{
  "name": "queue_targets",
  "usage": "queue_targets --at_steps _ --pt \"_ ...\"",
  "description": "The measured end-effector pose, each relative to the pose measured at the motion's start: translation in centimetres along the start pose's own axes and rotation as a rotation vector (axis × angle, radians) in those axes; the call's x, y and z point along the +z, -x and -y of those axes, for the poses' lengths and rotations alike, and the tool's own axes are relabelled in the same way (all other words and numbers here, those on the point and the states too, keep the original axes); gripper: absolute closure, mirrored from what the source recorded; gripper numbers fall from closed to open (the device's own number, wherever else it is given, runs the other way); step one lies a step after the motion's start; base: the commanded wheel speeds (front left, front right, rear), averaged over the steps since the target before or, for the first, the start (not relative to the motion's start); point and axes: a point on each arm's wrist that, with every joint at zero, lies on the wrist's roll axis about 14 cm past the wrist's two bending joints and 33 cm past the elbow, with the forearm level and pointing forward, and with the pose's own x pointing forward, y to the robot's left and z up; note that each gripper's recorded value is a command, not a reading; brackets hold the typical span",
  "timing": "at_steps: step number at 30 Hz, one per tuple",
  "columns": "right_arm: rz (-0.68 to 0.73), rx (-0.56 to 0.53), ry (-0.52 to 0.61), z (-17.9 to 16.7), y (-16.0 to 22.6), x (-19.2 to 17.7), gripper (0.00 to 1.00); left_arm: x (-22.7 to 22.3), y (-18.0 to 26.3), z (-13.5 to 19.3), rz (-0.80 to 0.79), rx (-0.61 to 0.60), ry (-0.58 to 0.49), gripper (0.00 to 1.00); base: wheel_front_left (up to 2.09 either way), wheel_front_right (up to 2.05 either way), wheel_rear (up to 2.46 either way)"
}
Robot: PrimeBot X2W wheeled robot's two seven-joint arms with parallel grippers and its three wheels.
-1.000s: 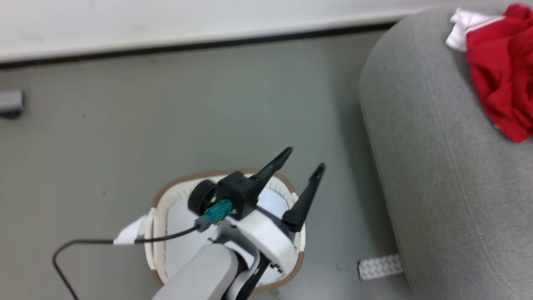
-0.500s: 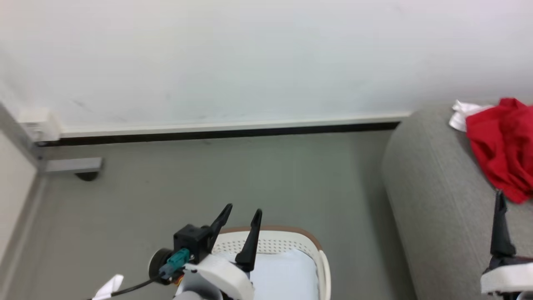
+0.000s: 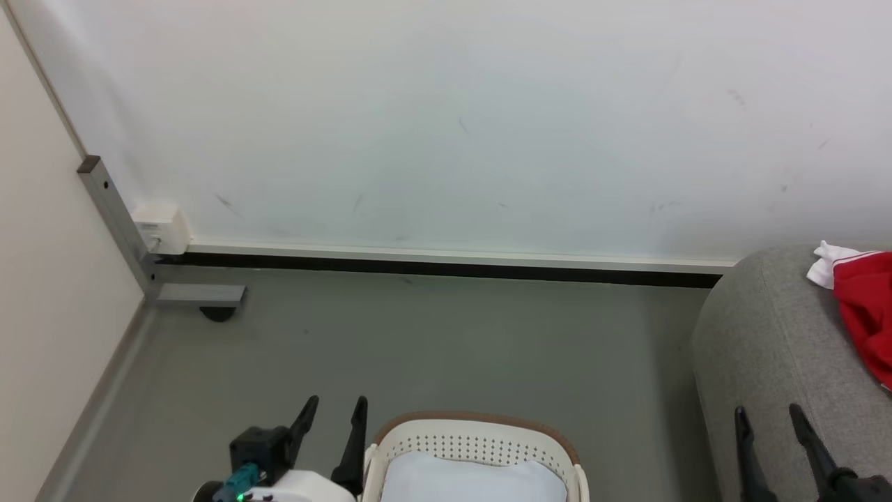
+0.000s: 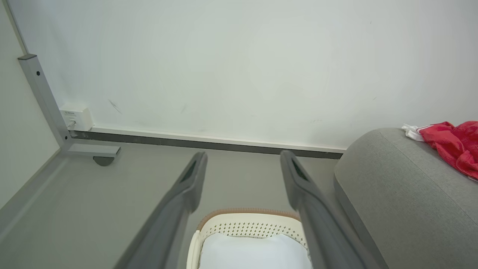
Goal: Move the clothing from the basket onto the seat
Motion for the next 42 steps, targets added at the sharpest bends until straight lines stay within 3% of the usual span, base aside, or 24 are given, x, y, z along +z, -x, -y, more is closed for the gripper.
queue_targets --at_steps 15,42 --pt "-0.082 0.019 -0.011 -0.9 2.6 -2.6 0.00 -0.2 1.1 -1.8 0.019 0.065 0.000 0.00 0.00 0.00 0.00" --pt "-0.109 0.009 0.001 -0.4 1.9 -3.3 0.00 -1.4 -0.2 -1.3 -0.007 0.034 -0.006 0.00 0.00 0.00 0.00"
